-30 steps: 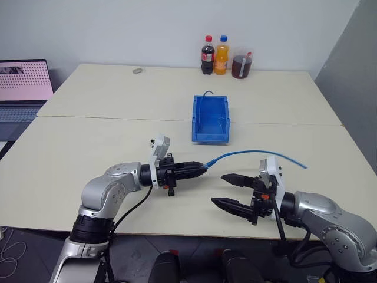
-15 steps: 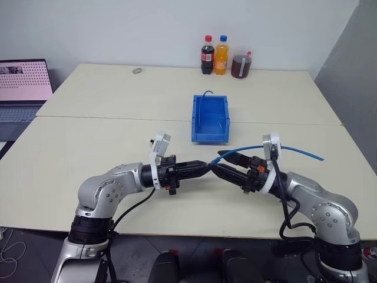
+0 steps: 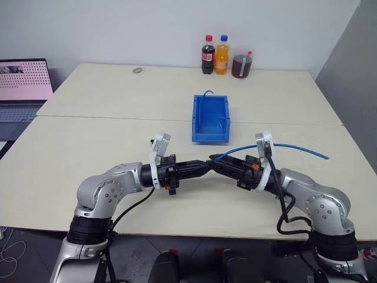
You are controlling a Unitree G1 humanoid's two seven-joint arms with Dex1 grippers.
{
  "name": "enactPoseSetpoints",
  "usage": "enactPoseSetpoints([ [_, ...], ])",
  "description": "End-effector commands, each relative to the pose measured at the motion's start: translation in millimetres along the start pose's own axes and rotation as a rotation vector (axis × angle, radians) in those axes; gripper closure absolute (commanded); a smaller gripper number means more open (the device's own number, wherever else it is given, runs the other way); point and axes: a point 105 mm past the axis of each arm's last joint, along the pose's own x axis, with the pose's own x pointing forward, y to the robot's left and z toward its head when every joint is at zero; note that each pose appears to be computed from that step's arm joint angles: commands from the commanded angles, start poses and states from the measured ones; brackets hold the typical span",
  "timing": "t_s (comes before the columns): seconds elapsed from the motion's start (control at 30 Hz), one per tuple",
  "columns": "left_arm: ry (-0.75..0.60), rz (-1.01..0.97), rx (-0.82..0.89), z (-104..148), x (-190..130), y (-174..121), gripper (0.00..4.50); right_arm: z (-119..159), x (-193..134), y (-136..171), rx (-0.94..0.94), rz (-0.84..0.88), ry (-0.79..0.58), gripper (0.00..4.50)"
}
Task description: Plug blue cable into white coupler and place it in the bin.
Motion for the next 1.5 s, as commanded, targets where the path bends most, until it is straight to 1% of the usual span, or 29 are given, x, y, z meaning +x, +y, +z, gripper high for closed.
enactPoseSetpoints([
  [0.03, -0.019, -0.011, 0.061, 11, -2, -5, 4.26, 7, 4, 13, -0.031, 0.074, -0.011, 3.98],
  [0.1, -0.015, -0.006, 0.069, 9, -3, -4, 4.26, 7, 3, 13, -0.031, 0.076, -0.007, 4.32],
  [0.23, -0.030, 0.016, 0.109, 11, -3, 0, 4.26, 6, 3, 13, -0.029, 0.083, -0.001, 4.36],
  [0.3, -0.012, 0.034, 0.137, 9, -4, 5, 4.26, 5, 3, 14, -0.027, 0.086, 0.001, 4.36],
  [0.37, -0.008, 0.043, 0.132, 7, -5, 8, 3.55, 5, 2, 14, -0.025, 0.088, 0.003, 4.36],
  [0.43, 0.012, 0.050, 0.153, 4, -5, 10, 3.13, 4, 2, 15, -0.024, 0.089, 0.004, 4.37],
  [0.5, 0.017, 0.058, 0.163, 2, -6, 12, 2.81, 4, 2, 15, -0.024, 0.089, 0.004, 4.37],
  [0.63, 0.079, 0.113, 0.232, -7, -12, 19, 1.92, 4, 2, 12, -0.029, 0.076, 0.000, 4.37],
  [0.7, 0.108, 0.146, 0.271, -11, -17, 22, 1.61, 4, 1, 11, -0.033, 0.068, -0.001, 4.37],
  [0.77, 0.105, 0.188, 0.284, -14, -24, 23, 1.25, 4, 0, 9, -0.039, 0.056, -0.001, 4.38],
  [0.87, 0.117, 0.310, 0.329, -22, -41, 31, 0.66, 4, -2, 6, -0.048, 0.034, 0.000, 4.38],
  [0.97, 0.068, 0.498, 0.376, -19, -60, 47, 0.07, 2, -4, 4, -0.054, 0.019, 0.003, 4.38],
  [1.0, 0.048, 0.569, 0.399, -16, -67, 53, 0.00, 1, -5, 3, -0.055, 0.013, 0.004, 4.39],
  [1.13, 0.009, 0.788, 0.449, -14, -86, 68, 0.00, -3, -4, 0, -0.068, -0.003, 0.018, 4.39],
  [1.2, 0.006, 0.878, 0.435, -16, -93, 74, 0.00, -4, -3, -1, -0.076, -0.006, 0.023, 4.39],
  [1.33, 0.046, 1.016, 0.402, -19, -107, 88, 0.00, -4, -2, -3, -0.087, -0.010, 0.024, 4.39],
  [1.5, 0.131, 1.094, 0.370, -18, -115, 109, 0.00, -3, -1, -4, -0.098, -0.014, 0.023, 4.39],
])
